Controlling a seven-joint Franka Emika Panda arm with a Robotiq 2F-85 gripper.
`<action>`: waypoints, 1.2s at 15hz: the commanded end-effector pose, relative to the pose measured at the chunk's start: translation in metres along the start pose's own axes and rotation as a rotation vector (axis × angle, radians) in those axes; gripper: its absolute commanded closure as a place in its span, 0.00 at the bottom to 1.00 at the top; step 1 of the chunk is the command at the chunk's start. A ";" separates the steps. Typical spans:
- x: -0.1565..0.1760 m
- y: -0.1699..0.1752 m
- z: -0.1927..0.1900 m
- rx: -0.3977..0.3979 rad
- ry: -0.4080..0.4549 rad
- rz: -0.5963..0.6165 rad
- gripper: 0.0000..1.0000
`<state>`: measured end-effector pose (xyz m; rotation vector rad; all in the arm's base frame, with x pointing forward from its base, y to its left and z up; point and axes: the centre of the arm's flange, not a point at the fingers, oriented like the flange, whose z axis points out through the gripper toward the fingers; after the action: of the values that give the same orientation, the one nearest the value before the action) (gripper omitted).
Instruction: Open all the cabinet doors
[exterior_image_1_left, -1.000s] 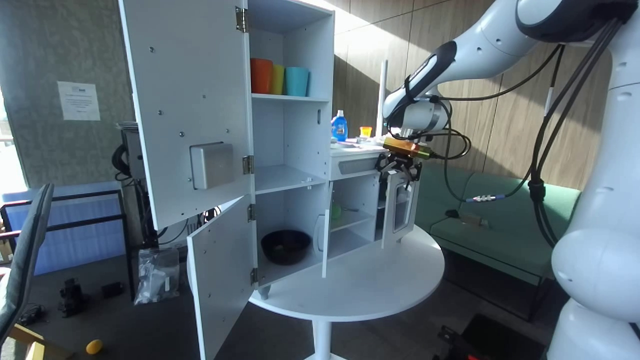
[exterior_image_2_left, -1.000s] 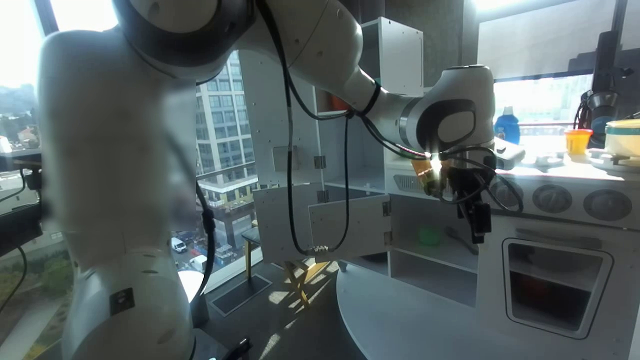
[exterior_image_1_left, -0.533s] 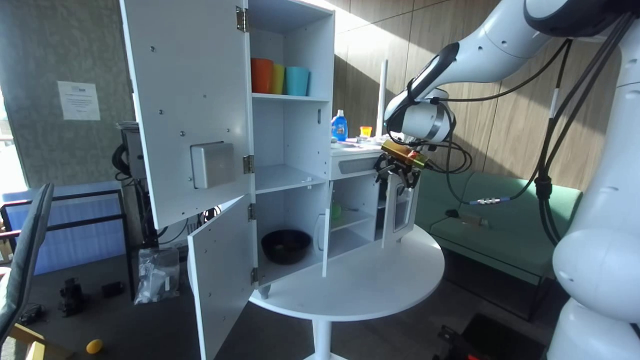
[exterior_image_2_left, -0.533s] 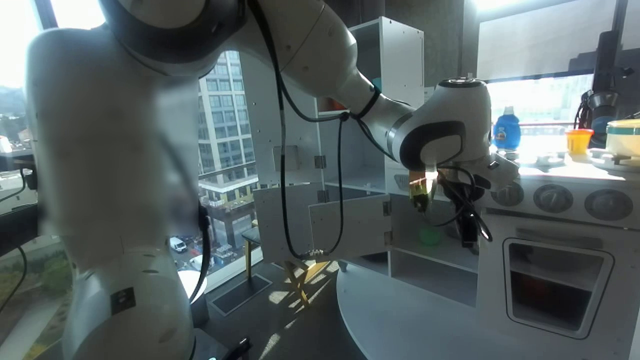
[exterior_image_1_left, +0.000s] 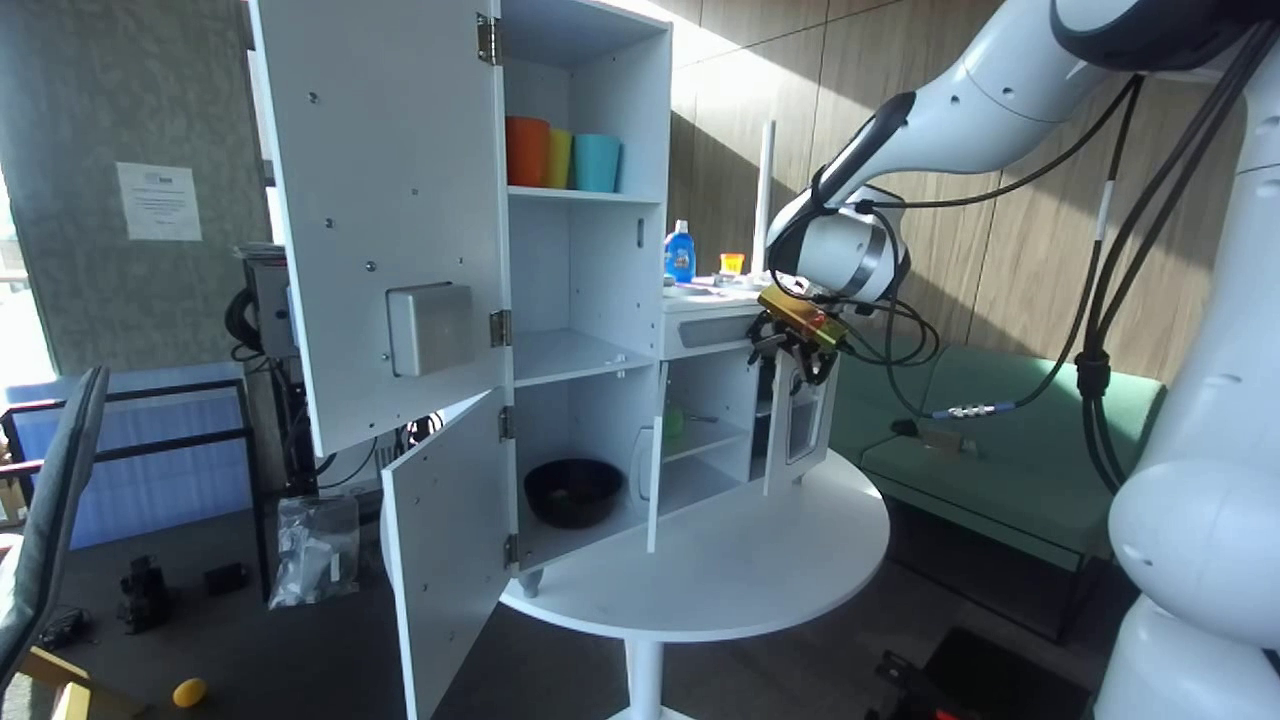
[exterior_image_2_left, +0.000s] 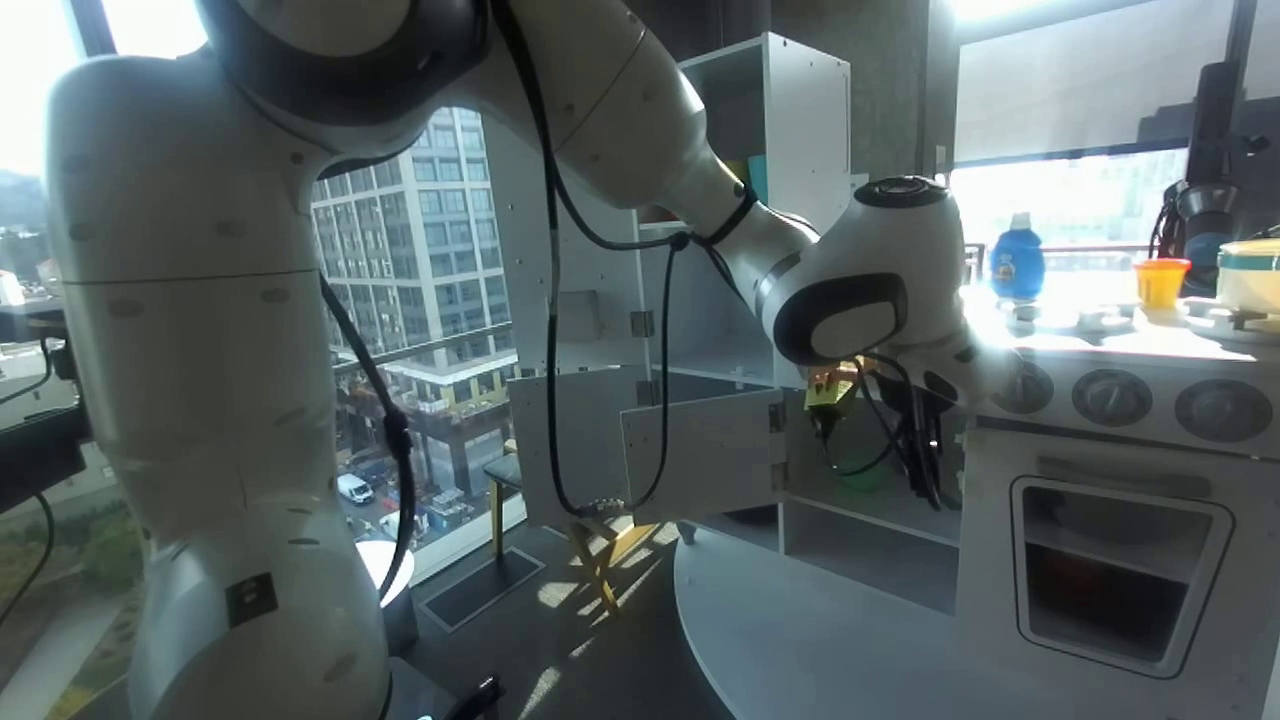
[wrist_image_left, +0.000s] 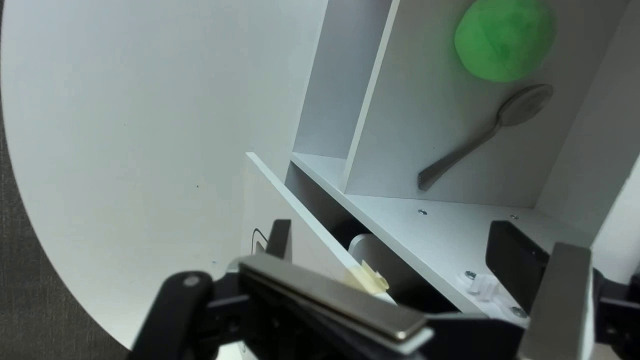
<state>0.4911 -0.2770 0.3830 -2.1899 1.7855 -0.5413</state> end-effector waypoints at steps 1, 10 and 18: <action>0.037 0.001 0.001 0.003 0.114 0.109 0.00; 0.041 0.026 0.001 -0.038 0.095 0.124 0.00; 0.047 0.044 -0.024 -0.185 0.269 0.165 0.00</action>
<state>0.4611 -0.3393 0.3720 -2.1644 2.1281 -0.6205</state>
